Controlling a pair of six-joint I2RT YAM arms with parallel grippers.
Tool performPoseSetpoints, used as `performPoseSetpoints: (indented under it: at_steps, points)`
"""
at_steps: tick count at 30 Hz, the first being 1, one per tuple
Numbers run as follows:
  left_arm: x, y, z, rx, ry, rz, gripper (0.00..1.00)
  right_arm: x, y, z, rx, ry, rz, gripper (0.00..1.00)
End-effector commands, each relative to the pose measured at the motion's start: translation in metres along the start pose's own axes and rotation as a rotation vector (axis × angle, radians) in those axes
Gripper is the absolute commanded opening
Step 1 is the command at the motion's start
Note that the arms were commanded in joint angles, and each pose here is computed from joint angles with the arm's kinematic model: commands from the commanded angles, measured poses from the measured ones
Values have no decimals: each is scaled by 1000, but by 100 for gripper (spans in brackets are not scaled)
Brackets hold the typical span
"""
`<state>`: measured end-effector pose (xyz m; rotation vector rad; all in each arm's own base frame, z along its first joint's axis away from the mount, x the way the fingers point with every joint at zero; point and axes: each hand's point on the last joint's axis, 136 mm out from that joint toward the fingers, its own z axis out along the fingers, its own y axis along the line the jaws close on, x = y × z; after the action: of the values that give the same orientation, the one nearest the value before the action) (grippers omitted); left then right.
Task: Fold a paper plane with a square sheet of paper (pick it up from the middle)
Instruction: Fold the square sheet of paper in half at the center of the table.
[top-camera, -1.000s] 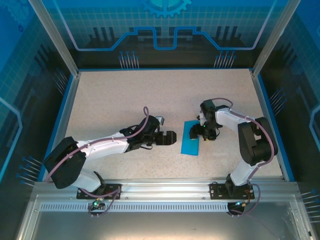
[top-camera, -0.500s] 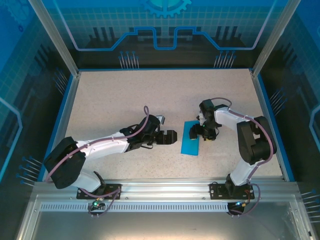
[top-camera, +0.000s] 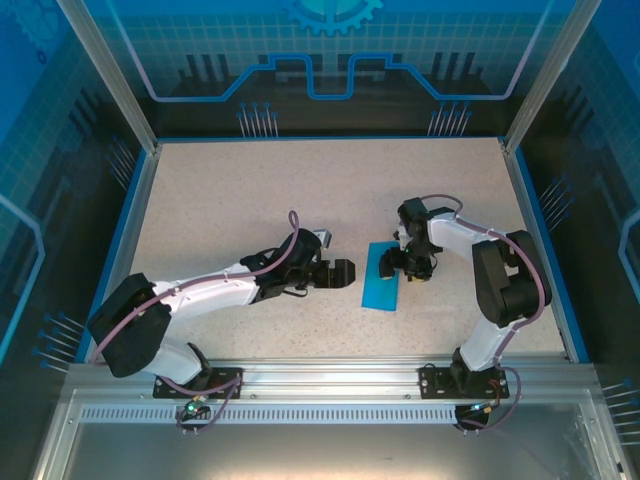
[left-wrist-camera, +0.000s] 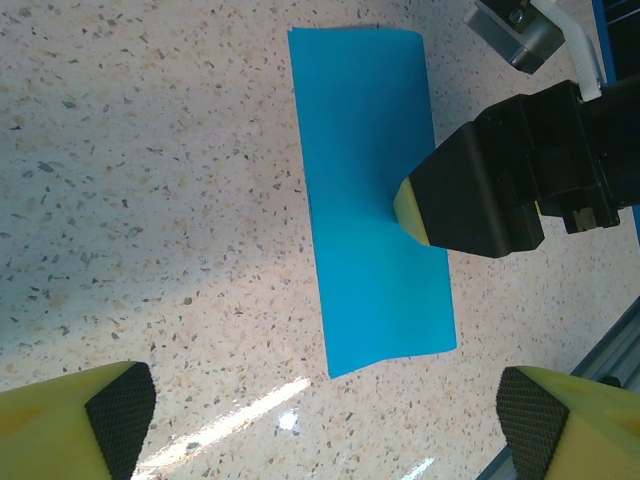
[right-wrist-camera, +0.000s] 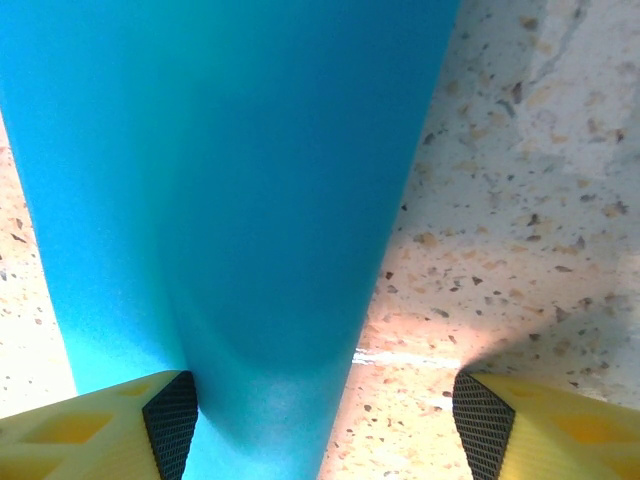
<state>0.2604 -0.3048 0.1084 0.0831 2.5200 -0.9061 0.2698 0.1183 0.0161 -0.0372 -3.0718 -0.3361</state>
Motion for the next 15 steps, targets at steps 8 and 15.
performPoseSetpoints:
  at_steps: [8,15]
  points:
    - [-4,-6,5,-2,-1,-11,79,4,-4,11,49,38,4,72]
    - [-7,-4,5,-13,-19,-24,76,2,-6,9,71,44,-2,71]
